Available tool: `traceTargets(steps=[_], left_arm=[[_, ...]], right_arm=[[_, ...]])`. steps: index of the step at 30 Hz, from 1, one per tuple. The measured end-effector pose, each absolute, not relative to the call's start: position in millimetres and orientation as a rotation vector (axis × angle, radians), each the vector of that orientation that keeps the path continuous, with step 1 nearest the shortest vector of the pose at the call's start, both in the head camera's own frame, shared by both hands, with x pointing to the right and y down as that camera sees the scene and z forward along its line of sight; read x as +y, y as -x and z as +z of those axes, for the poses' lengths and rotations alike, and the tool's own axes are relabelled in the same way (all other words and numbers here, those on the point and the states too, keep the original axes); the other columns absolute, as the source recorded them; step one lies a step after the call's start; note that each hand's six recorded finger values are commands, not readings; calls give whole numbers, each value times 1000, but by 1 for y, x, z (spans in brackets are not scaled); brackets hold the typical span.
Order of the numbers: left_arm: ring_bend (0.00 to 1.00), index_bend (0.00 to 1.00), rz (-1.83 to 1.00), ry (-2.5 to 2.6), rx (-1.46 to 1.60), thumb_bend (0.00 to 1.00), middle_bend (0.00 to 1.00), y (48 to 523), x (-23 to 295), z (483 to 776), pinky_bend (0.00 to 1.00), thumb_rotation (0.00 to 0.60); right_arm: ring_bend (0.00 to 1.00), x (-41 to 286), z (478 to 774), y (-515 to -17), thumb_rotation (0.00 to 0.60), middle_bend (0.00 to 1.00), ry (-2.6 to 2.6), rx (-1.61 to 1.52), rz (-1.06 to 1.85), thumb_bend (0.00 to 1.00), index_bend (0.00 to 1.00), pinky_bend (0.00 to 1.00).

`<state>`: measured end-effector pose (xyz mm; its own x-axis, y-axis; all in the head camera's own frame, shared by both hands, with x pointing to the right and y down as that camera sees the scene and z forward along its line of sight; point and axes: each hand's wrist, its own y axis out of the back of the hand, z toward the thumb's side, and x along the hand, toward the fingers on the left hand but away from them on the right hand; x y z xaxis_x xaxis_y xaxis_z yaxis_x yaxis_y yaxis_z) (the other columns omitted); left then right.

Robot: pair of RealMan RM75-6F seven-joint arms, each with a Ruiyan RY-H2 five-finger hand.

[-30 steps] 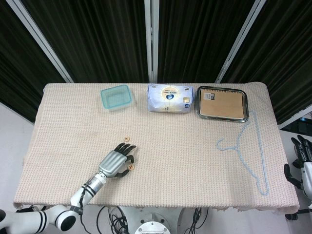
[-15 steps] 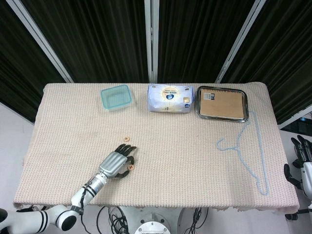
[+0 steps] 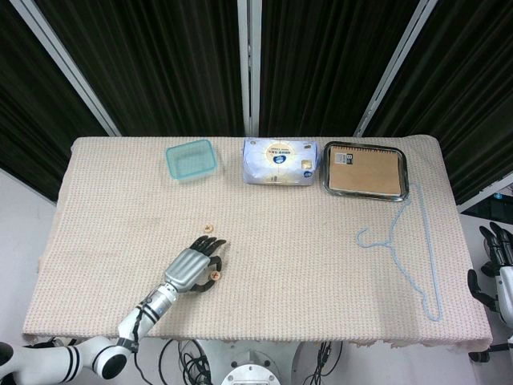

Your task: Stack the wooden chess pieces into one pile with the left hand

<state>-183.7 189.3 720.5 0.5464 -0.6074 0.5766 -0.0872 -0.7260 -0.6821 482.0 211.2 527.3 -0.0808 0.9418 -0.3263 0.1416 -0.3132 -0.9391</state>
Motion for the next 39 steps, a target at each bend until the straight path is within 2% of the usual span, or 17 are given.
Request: traceTargets(steps=[12, 23, 39], left_arm=[[0, 477, -1193, 2125, 620, 324, 53, 209, 153, 702, 0, 600], [0, 482, -1280, 2114, 635, 325, 53, 232, 150, 714, 0, 600], [0, 480, -1287, 2120, 666, 325, 53, 242, 153, 716, 0, 600]], right_arm=[[0, 211, 528, -482, 600, 0, 1498, -1210, 1471, 432, 0, 0], [0, 210, 530, -482, 600, 0, 1500, -1205, 1477, 432, 0, 0], [0, 211, 531, -481, 600, 0, 1497, -1199, 1481, 433, 0, 0]])
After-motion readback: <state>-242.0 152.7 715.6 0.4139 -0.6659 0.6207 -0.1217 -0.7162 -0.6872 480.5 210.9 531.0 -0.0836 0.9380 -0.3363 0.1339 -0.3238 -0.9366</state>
